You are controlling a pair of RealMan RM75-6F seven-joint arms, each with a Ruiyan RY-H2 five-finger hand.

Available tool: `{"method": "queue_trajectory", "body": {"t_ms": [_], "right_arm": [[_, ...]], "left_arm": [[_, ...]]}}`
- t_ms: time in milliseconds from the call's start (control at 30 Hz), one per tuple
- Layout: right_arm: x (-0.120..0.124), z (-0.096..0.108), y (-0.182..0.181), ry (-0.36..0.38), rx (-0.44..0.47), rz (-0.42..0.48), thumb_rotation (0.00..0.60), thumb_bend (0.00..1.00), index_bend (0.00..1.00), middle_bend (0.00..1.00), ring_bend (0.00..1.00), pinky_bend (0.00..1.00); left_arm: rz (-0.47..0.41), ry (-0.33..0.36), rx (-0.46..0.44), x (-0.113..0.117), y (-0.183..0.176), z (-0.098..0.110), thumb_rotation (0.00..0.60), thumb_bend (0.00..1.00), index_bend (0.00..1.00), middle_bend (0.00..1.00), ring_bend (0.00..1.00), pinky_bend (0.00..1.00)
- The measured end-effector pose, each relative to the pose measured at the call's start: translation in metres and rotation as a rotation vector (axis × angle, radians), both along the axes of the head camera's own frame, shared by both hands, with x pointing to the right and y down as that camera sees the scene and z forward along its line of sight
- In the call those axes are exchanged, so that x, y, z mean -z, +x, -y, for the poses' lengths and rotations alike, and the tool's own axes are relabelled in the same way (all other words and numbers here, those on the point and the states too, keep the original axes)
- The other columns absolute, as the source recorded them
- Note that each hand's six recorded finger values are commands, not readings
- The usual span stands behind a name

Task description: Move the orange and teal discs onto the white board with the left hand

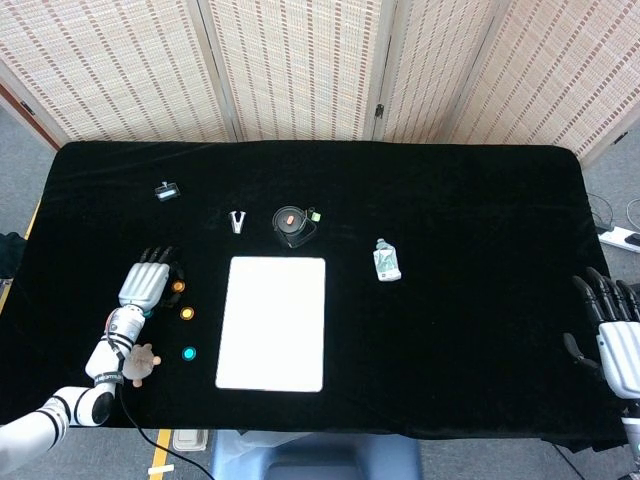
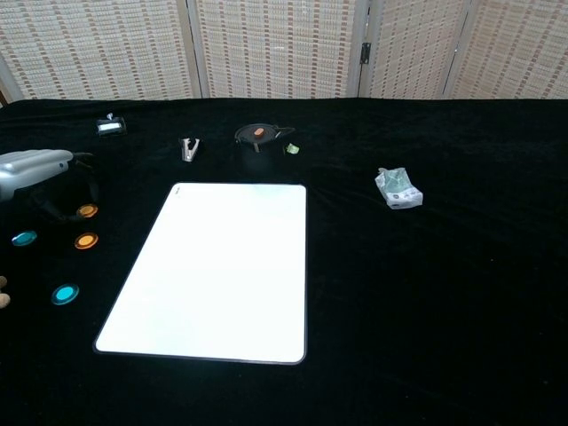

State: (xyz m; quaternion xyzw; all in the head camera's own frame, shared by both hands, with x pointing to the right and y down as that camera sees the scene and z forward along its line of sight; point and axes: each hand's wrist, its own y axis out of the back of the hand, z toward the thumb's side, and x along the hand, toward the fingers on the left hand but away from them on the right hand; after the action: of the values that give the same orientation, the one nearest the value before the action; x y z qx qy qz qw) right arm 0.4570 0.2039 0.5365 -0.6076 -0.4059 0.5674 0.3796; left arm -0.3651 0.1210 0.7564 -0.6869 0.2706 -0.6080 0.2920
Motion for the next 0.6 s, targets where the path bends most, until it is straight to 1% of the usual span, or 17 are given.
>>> {"method": "queue_trajectory", "body": {"t_ms": [300,600], "right_arm": [[0.0009,-0.0006,0.0011,0.002,-0.003,-0.002,0.600,0.43,0.00,0.00,0.00,0.00],[0.0005,-0.0013,0.0023,0.002,-0.008,-0.001,0.600,0.43,0.00,0.00,0.00,0.00]], "left_arm": [[0.012,-0.015,0.016,-0.0059,-0.0039,0.0001,0.600,0.39,0.47,0.09,0.00,0.00],[0.011,-0.008,0.010,-0.0055,-0.0026,0.0012,0.600,0.44,0.53,0.09,0.00,0.00]]}}
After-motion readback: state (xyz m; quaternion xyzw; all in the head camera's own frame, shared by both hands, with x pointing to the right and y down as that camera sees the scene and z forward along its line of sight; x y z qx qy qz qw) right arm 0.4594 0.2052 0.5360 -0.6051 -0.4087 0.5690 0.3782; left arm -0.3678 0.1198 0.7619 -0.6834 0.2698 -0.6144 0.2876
